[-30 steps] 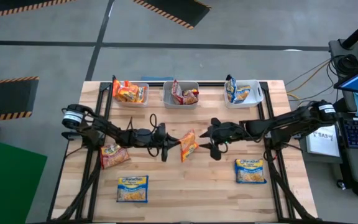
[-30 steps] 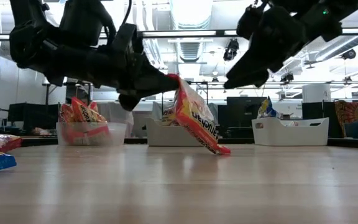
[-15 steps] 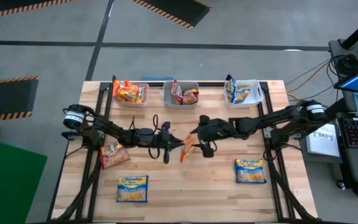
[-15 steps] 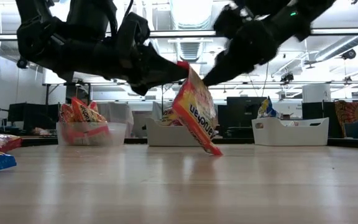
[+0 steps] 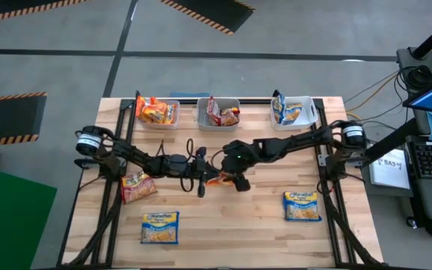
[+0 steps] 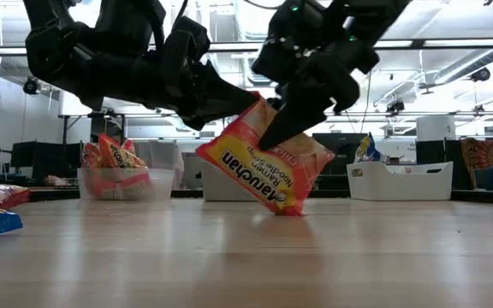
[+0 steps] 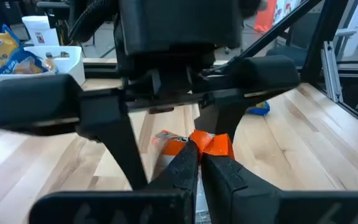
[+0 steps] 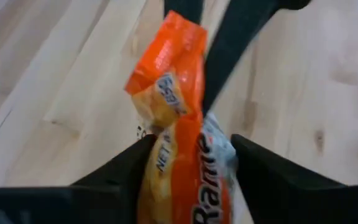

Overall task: Sort Maruchan noodles
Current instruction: Put the orange noodle pack into the transparent bin

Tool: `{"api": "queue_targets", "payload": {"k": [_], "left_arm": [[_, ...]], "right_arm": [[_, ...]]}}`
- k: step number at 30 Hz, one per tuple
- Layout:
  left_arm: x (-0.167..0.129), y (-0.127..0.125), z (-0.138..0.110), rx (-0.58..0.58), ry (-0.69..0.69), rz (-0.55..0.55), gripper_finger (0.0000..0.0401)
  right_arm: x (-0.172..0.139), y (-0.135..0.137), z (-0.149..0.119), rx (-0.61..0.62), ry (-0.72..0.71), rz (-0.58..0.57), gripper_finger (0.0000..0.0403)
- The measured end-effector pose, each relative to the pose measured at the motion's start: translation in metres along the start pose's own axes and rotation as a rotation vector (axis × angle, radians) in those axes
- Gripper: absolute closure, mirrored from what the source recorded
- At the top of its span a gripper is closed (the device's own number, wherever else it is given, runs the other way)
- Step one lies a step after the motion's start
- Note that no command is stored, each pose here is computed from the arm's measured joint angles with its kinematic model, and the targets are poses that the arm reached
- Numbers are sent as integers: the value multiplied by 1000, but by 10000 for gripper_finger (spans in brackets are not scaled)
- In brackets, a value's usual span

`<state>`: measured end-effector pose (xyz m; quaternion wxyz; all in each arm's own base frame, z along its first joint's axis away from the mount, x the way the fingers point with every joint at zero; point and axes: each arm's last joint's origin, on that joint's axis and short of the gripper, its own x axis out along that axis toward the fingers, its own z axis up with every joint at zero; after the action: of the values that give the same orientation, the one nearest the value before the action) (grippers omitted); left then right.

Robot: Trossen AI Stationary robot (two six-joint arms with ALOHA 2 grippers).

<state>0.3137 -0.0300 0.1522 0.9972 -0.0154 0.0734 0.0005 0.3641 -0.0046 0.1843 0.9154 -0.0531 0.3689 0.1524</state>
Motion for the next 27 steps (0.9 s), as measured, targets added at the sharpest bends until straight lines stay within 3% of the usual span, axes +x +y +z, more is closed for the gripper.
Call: {"api": "queue_targets", "payload": {"k": [7, 11, 21, 27], "left_arm": [[-2, 0, 3, -15, 2, 1, 401], [-10, 1, 12, -12, 15, 5, 381], [-57, 4, 54, 41, 17, 22, 258], [-60, 4, 53, -30, 40, 14, 184]], "right_arm": [[6, -2, 2, -8, 36, 21, 331], [-1, 1, 0, -12, 30, 15, 372], [-11, 2, 2, -30, -45, -20, 371], [-10, 0, 7, -53, -118, -45, 371]]}}
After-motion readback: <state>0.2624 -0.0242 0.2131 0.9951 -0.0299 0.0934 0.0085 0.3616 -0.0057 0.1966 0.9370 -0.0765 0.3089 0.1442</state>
